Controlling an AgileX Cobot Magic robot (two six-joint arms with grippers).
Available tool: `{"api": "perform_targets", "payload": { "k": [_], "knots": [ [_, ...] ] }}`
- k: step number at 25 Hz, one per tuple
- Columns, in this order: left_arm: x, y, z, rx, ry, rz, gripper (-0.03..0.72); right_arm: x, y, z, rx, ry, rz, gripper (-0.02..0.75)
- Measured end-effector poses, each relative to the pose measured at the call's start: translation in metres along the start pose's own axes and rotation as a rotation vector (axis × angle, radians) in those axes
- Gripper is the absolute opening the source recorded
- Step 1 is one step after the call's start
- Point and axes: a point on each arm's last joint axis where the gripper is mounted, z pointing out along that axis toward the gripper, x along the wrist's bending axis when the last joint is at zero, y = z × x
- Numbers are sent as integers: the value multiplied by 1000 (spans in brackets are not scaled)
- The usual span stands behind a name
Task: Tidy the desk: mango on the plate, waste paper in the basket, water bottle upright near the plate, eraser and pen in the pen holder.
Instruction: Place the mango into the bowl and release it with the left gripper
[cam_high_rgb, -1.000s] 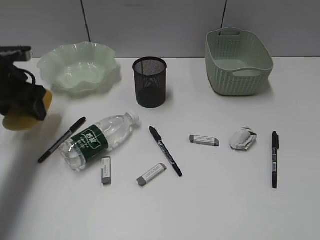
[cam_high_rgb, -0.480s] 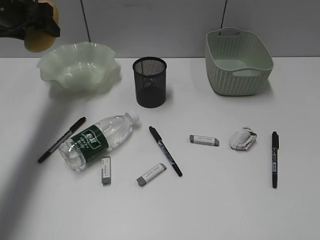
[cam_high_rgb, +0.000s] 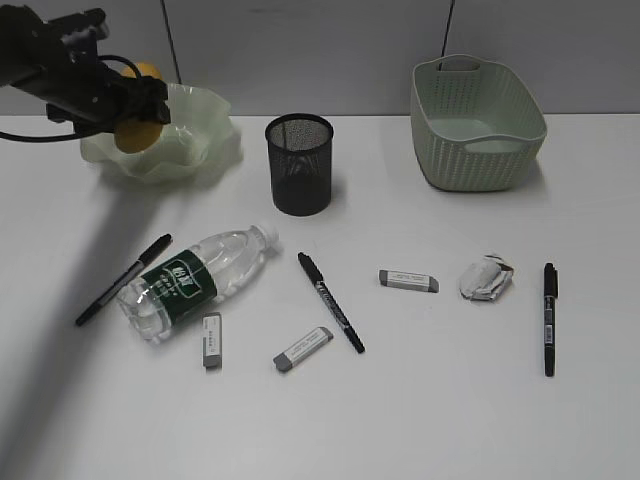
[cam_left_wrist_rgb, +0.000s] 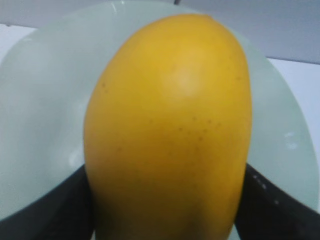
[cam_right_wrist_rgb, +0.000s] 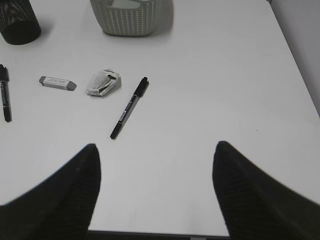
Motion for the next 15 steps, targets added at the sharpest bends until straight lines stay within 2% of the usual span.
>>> {"api": "perform_targets", "payload": {
  "k": [3, 6, 15],
  "knots": [
    [-2, -8, 20, 7, -2, 2, 571, 0, 0, 0, 0, 0, 0, 554],
    [-4, -11, 32, 10, -5, 3, 607, 0, 0, 0, 0, 0, 0, 554],
    [-8, -5, 28, -7, -2, 50, 624, 0, 0, 0, 0, 0, 0, 554]
  ]
}}
